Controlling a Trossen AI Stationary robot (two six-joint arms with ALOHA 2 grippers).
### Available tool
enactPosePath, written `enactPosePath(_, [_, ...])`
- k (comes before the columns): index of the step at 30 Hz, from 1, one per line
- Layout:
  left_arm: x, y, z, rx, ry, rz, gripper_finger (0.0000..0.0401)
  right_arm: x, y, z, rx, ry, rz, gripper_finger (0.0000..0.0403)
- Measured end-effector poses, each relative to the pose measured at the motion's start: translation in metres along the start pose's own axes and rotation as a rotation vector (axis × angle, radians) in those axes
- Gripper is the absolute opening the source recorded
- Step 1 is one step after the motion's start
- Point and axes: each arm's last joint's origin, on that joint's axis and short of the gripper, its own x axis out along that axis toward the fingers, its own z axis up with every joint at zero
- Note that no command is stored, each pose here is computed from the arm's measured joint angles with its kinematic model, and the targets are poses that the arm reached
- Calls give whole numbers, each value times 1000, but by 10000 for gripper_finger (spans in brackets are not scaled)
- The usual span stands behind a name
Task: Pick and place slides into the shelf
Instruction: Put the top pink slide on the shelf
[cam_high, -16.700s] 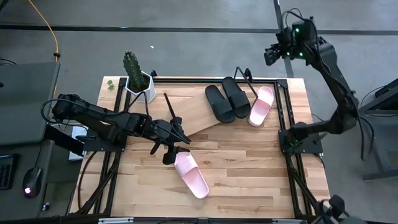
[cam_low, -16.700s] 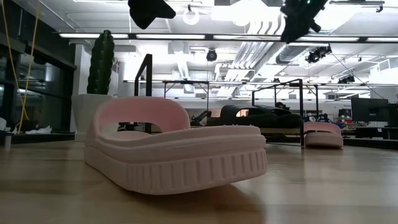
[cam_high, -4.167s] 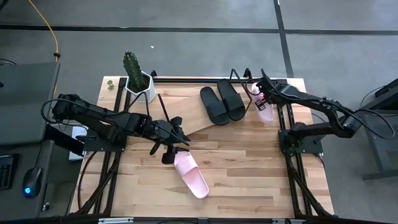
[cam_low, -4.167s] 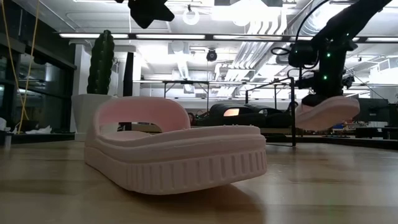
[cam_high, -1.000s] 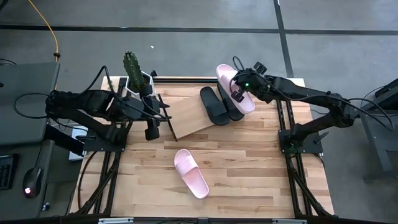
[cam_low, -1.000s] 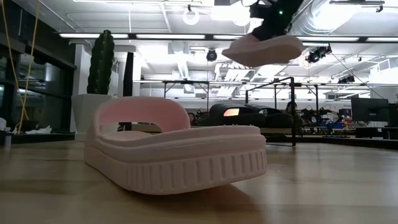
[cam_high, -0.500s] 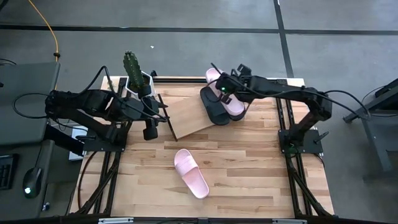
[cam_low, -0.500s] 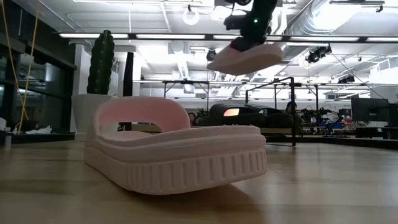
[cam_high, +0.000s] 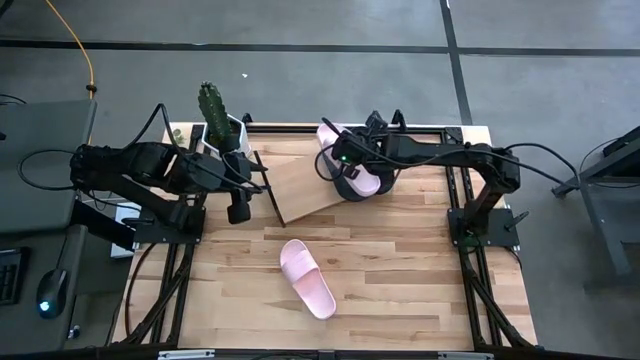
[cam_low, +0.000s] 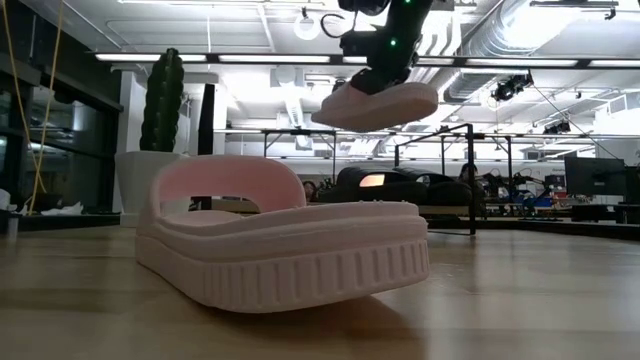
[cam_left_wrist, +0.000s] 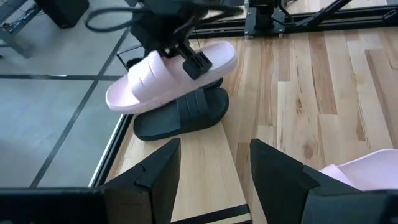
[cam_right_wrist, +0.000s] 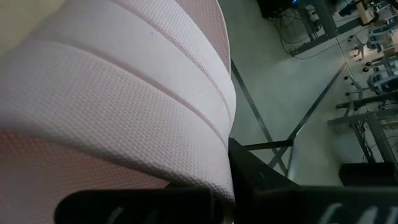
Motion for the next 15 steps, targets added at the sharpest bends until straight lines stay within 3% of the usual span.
enactPosePath(15, [0, 0, 0, 3, 0, 0, 177, 19, 27, 6, -1, -16, 45, 0])
